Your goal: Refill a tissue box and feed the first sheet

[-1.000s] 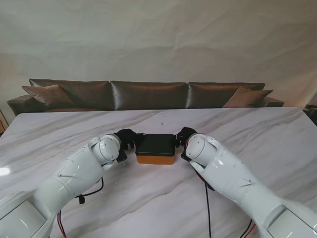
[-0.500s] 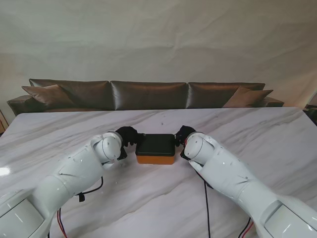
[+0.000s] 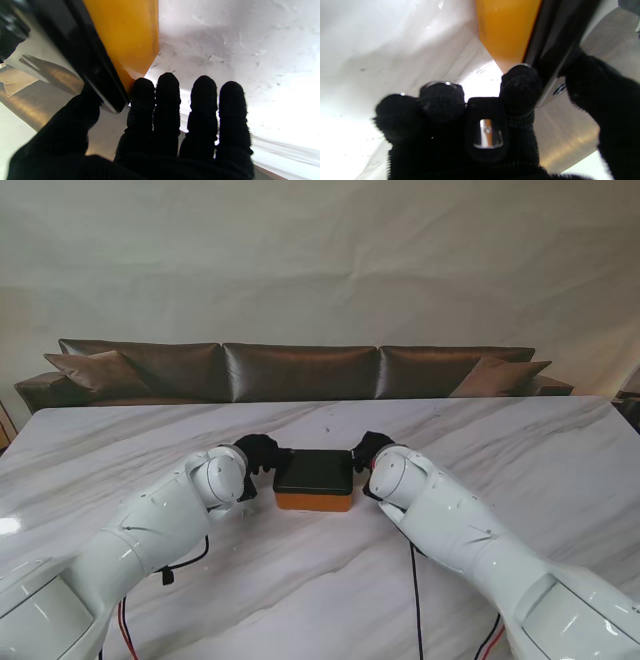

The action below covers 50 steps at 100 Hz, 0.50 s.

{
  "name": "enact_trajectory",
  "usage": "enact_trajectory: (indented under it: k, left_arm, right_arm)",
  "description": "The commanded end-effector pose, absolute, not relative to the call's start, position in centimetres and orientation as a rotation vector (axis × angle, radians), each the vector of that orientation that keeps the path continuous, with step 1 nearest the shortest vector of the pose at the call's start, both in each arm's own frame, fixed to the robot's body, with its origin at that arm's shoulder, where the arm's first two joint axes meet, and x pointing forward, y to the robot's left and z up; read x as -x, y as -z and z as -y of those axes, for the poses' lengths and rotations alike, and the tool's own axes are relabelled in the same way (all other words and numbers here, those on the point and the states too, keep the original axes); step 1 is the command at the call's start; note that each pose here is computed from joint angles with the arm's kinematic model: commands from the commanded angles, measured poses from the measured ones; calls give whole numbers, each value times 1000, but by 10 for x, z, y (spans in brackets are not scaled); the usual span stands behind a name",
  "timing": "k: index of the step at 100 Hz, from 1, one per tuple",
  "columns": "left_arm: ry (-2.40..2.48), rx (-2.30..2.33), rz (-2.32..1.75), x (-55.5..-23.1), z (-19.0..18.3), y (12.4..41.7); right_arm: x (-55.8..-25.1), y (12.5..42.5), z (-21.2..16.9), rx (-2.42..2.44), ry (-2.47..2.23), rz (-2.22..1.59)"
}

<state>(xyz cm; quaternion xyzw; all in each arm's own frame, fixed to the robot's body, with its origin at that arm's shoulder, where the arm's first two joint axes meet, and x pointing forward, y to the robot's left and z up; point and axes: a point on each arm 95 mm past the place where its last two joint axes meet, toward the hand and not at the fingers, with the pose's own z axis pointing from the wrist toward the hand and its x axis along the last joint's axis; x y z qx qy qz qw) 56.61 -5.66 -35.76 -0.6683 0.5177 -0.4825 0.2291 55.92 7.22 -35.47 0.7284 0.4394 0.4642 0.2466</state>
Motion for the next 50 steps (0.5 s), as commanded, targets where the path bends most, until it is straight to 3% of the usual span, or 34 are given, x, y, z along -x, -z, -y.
enact_trajectory:
  k: [1,33,50]
  left_arm:
    - [1292,1878,-1483,-553,67,375]
    - [1277,1883,-1486,-553,64,377]
    - [1277,1877,-1484,-555,63,377]
  right_arm:
    - [-544,387,-70,-2039,-1174,-1251]
    - [-545,393,-69,-2034,-1161,-1248]
    - [-544,381,-67,-2033,-1182,-1232]
